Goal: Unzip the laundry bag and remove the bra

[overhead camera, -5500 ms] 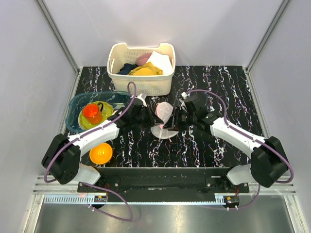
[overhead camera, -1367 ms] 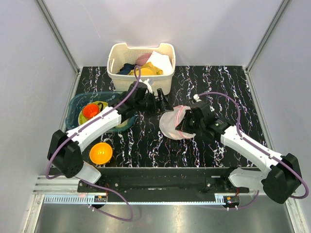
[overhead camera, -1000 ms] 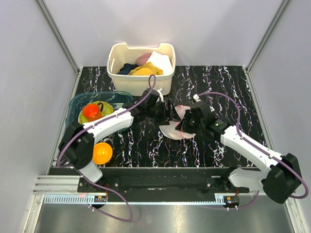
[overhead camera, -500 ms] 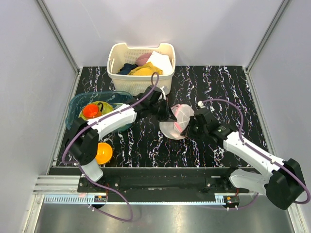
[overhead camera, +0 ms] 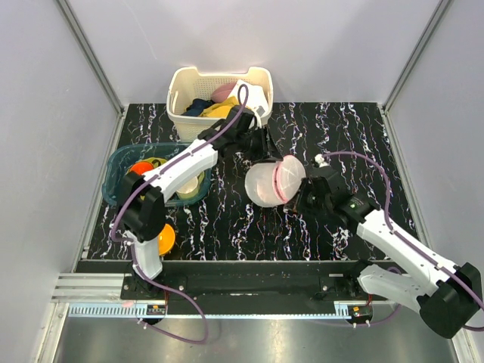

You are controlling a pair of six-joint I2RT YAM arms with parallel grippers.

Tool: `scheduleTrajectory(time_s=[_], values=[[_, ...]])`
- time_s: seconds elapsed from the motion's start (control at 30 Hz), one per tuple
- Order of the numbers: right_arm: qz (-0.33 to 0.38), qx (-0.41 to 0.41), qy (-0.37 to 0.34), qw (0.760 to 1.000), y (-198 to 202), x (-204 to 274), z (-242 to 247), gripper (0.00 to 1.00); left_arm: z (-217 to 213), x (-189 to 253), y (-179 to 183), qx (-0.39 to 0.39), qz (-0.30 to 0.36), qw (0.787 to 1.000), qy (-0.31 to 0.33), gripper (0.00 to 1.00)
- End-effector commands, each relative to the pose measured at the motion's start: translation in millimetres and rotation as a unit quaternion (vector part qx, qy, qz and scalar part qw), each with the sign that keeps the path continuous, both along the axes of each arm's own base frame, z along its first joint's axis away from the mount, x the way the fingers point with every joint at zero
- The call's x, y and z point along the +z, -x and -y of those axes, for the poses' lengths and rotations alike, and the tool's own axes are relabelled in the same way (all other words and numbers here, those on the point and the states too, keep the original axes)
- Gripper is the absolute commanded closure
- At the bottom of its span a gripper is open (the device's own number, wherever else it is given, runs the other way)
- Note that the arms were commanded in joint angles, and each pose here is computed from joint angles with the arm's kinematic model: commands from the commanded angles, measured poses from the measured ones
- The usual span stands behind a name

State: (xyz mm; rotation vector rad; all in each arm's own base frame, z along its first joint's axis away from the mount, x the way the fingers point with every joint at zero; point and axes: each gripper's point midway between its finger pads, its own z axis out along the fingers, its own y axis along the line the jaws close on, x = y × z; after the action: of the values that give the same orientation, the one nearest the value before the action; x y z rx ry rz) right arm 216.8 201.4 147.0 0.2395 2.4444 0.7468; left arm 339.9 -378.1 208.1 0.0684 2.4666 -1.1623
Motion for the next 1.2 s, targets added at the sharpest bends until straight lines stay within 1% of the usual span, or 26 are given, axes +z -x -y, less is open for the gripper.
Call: scheduleTrajectory(time_s=[0.0,0.03,0.07,0.1,0.13,0.2,0.27,0.3,0.33,0.37,0.4,0.43,0.5,0.53,0.6,0.67,0.77,1.0,1.03,1.1,1.17], values=[[0.03,0.009,-0.013,0.999,-11,29,-10,1.0,10,19,-9,-0.022,0.024,0.999,0.011,0.34],[0.032,0.005,-0.012,0.999,-14,29,-10,1.0,7,24,-7,-0.023,0.034,0.999,0.008,0.24],[0.033,0.001,-0.014,0.999,-18,29,-12,1.0,3,27,-7,-0.013,0.043,0.999,0.0,0.22],[0.031,-0.001,-0.014,0.999,-19,28,-13,1.0,-2,30,-7,-0.008,0.049,0.999,-0.006,0.15],[0.032,-0.003,-0.017,0.999,-21,28,-14,1.0,-10,45,-1,-0.002,0.062,0.998,-0.006,0.13],[0.03,-0.005,-0.025,0.999,-24,26,-18,1.0,-24,43,6,0.014,0.067,0.997,-0.02,0.12],[0.028,-0.001,-0.033,0.999,-25,25,-23,1.0,-36,56,17,0.027,0.075,0.997,-0.014,0.13],[0.026,0.0,-0.033,0.999,-25,24,-24,1.0,-42,43,25,0.03,0.062,0.997,-0.023,0.14],[0.024,0.003,-0.034,0.999,-25,23,-25,1.0,-47,54,33,0.037,0.067,0.997,-0.013,0.14],[0.021,0.004,-0.033,0.999,-25,21,-25,1.0,-51,53,37,0.044,0.063,0.997,-0.013,0.14],[0.02,0.004,-0.032,0.999,-25,21,-26,1.0,-56,38,44,0.049,0.047,0.998,-0.02,0.15],[0.021,0.004,-0.032,0.999,-26,21,-26,1.0,-58,40,50,0.06,0.038,0.997,-0.01,0.15],[0.02,0.005,-0.03,0.999,-26,19,-26,1.0,-62,50,60,0.072,0.043,0.996,0.016,0.15],[0.017,0.006,-0.029,0.999,-26,17,-26,1.0,-64,33,68,0.084,0.014,0.996,0.018,0.14],[0.018,0.008,-0.031,0.999,-27,18,-28,1.0,-58,38,75,0.084,0.012,0.995,0.048,0.13],[0.015,0.01,-0.03,0.999,-27,16,-29,1.0,-54,22,81,0.085,-0.013,0.995,0.045,0.12],[0.016,0.013,-0.03,0.999,-28,16,-30,1.0,-43,4,85,0.076,-0.047,0.995,0.051,0.11],[0.017,0.012,-0.031,0.999,-26,17,-28,1.0,-25,-11,70,0.081,-0.054,0.993,0.062,0.11],[0.017,0.01,-0.032,0.999,-26,18,-28,1.0,-22,-20,68,0.082,-0.062,0.993,0.054,0.12],[0.016,0.011,-0.031,0.999,-24,17,-28,1.0,-18,-23,65,0.082,-0.067,0.993,0.054,0.15],[0.016,0.01,-0.03,0.999,-24,17,-26,1.0,-16,-30,61,0.085,-0.072,0.993,0.047,0.21]])
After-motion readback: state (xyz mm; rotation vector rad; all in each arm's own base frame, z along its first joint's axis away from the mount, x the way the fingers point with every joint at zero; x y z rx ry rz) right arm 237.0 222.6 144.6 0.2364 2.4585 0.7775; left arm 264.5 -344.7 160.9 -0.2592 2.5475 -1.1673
